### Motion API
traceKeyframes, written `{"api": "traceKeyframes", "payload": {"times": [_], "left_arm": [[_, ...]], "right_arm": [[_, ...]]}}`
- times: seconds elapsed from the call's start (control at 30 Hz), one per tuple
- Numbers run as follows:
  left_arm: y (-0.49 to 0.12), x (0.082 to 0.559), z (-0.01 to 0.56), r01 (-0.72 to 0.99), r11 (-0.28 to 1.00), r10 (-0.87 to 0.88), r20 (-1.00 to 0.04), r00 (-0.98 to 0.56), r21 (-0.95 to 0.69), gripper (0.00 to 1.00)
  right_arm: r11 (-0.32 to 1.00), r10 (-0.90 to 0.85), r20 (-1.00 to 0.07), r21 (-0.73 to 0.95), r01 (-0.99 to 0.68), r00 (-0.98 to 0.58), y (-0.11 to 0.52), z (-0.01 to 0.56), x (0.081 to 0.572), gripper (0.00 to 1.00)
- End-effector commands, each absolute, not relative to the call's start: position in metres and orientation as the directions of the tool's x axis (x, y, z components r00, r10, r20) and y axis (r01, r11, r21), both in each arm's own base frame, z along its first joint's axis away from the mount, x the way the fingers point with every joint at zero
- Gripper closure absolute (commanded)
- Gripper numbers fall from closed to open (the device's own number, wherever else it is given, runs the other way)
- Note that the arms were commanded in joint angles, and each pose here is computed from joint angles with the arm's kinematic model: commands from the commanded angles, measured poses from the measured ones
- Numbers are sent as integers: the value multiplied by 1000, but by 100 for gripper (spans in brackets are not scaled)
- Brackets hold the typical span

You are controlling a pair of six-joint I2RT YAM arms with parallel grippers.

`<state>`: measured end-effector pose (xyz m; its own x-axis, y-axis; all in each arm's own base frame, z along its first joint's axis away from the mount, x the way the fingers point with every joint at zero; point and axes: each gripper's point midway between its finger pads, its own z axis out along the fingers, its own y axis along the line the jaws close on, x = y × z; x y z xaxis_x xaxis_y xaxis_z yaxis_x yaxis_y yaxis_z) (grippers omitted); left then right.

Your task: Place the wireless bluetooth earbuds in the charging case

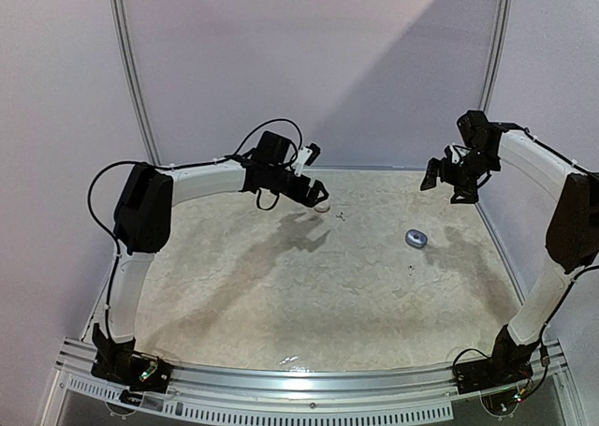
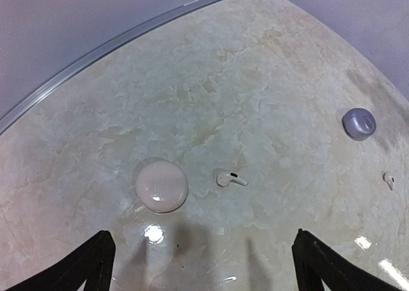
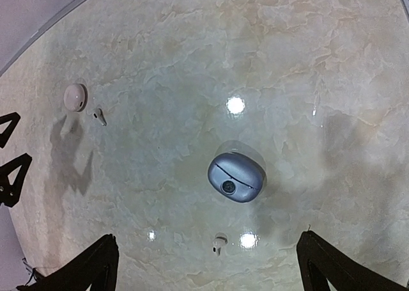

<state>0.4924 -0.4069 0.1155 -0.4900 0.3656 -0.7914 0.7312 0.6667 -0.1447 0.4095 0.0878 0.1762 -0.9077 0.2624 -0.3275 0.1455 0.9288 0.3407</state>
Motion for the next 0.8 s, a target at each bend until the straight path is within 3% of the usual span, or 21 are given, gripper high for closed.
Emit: {"api": "traceKeyframes", "payload": {"times": [0.0, 0.23, 0.53, 0.67, 0.77], "left_arm": [[-429, 493, 116, 734, 664, 343, -813, -470, -144, 1], [-441, 534, 105, 692, 716, 304, -850, -430, -94, 1], [-445, 554, 79, 576, 799, 233, -795, -560, -172, 14], [-440, 532, 69, 646, 716, 299, -718, -628, -266, 13], [-432, 539, 87, 724, 653, 349, -760, -548, -223, 6]], "right_arm": [[928, 269, -327, 339, 154, -906, 88, 186, 406, 1], [933, 258, -320, 329, 149, -912, 93, 200, 402, 1], [951, 255, -397, 269, 154, -882, 79, 254, 373, 1], [952, 268, -434, 258, 167, -860, 71, 269, 360, 1], [951, 273, -446, 260, 168, -852, 69, 272, 353, 1]]}}
